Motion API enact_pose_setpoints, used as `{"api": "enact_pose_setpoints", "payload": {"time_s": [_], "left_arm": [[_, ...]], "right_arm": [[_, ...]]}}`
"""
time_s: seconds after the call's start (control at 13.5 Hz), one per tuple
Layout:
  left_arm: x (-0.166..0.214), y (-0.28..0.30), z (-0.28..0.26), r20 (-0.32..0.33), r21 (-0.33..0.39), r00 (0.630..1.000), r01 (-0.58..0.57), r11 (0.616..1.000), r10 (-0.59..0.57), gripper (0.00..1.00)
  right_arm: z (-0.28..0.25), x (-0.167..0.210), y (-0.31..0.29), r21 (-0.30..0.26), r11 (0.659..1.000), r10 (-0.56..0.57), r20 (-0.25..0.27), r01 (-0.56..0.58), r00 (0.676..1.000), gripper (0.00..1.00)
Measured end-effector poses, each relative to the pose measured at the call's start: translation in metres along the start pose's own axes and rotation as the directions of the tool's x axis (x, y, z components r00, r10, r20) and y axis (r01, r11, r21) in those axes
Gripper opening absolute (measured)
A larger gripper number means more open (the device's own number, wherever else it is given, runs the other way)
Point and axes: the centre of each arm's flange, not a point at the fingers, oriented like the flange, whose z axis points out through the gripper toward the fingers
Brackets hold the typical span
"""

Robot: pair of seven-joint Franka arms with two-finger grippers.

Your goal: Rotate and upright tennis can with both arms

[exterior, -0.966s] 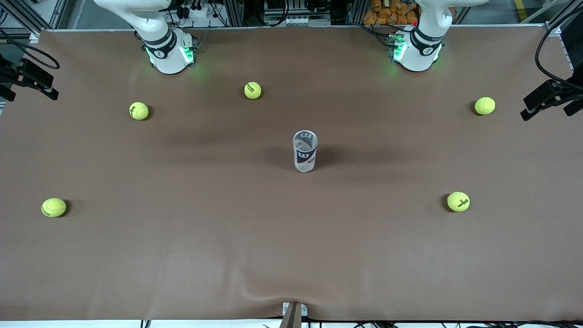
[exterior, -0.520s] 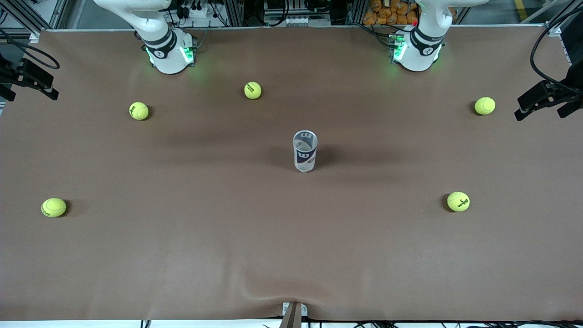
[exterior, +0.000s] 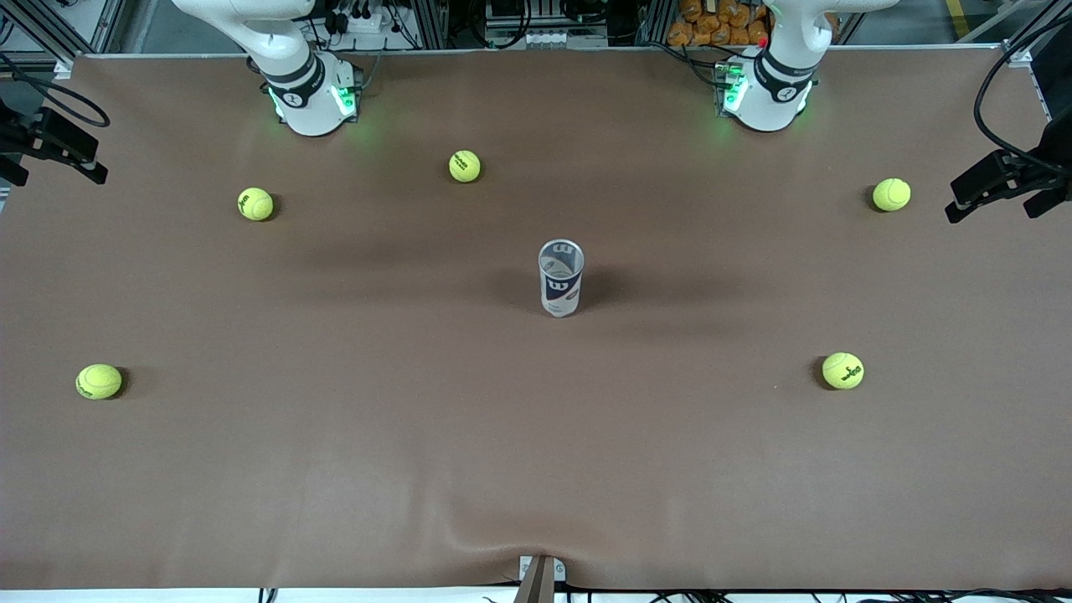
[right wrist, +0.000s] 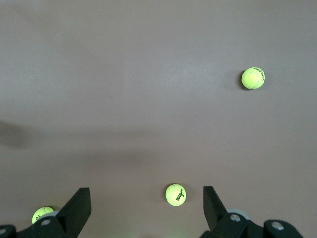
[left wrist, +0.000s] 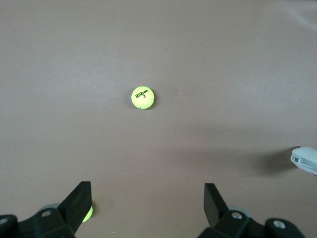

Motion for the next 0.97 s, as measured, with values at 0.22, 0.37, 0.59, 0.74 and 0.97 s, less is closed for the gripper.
{"api": "enact_pose_setpoints", "payload": {"time_s": [0.22, 0.37, 0.59, 0.74, 0.97], "left_arm": [[0.001, 0.000, 0.003, 0.007, 0.001, 1.000, 0.001, 1.000, -0.001, 1.00], [0.001, 0.002, 0.005, 0.017, 0.001, 1.000, -0.003, 1.000, 0.003, 1.00], [0.000, 0.013, 0.007, 0.026, 0.001, 0.999, -0.023, 1.000, 0.023, 1.00], [-0.001, 0.012, 0.008, 0.035, 0.001, 0.999, -0.021, 1.000, 0.021, 1.00], [-0.001, 0.009, 0.010, 0.043, 0.002, 0.999, -0.016, 1.000, 0.015, 1.00]], "right_arm": [[0.000, 0.000, 0.000, 0.000, 1.000, 0.000, -0.001, 0.000, 1.000, 1.00], [-0.001, 0.000, 0.000, 0.000, 1.000, 0.000, -0.002, 0.000, 1.000, 1.00], [-0.001, 0.000, 0.000, 0.000, 1.000, 0.000, -0.003, 0.000, 1.000, 1.00], [-0.004, 0.000, -0.004, 0.000, 1.000, -0.007, -0.009, 0.007, 1.000, 1.00], [-0.010, -0.002, -0.014, -0.001, 1.000, -0.027, -0.020, 0.027, 0.999, 1.00]]}}
